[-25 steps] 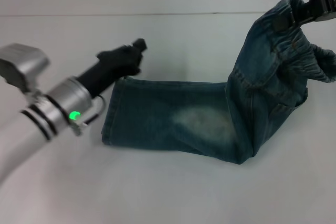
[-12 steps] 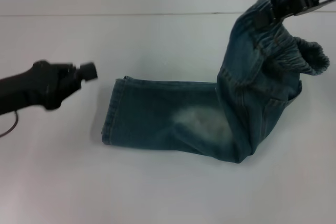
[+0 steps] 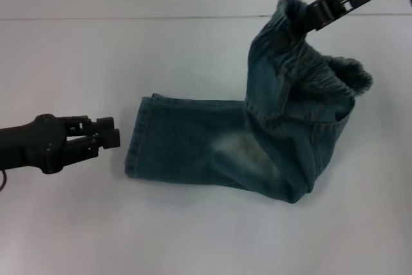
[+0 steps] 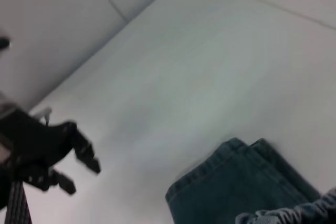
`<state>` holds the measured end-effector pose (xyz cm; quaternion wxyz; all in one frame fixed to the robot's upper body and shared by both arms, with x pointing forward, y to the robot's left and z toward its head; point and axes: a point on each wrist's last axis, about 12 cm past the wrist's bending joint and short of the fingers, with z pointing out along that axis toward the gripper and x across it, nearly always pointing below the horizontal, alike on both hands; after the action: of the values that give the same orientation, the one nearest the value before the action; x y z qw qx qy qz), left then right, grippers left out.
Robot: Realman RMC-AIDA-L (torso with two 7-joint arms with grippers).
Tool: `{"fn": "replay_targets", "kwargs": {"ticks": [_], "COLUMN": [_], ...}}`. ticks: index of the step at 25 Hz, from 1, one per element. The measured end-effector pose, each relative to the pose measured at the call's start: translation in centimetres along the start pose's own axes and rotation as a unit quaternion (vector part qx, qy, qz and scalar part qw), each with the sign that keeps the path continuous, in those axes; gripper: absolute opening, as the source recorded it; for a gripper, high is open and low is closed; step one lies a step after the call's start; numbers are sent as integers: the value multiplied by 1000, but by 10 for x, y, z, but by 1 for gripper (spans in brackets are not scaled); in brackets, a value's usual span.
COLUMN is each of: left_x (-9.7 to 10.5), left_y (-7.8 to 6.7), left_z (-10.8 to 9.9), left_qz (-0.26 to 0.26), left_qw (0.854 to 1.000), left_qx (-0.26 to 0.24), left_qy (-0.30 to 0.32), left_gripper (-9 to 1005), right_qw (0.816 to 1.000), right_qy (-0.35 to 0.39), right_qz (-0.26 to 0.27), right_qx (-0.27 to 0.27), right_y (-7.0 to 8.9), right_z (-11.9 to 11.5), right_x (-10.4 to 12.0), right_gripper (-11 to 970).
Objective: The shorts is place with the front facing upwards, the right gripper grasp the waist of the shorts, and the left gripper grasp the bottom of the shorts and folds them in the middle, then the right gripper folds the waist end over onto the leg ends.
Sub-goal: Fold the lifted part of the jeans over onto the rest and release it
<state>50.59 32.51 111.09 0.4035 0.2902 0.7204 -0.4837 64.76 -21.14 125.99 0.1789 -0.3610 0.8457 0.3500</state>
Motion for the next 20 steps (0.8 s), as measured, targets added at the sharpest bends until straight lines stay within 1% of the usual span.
{"fn": "replay_targets", "kwargs": {"ticks": [3, 8, 13, 20], "left_x": [2, 0, 0, 2], "left_y": [0, 0, -1, -1], "left_z": [-8, -13, -15, -17], "left_qz": [0, 2, 1, 0], "left_qw": [1000, 1000, 1000, 999], "left_qx": [-16, -21, -22, -28], "left_qy": [-17, -18, -16, -21], "left_gripper": [267, 454, 696, 780], "right_qw": [1000, 997, 990, 977], "right_qy": [16, 41, 84, 142], "right_qz": [-26, -66, -110, -156], "right_qx": [4, 7, 13, 44], "right_y": [7, 19, 32, 47], "right_z": [13, 36, 69, 123], "right_x": [-9, -19, -27, -29], "right_gripper": [91, 91, 90, 91]}}
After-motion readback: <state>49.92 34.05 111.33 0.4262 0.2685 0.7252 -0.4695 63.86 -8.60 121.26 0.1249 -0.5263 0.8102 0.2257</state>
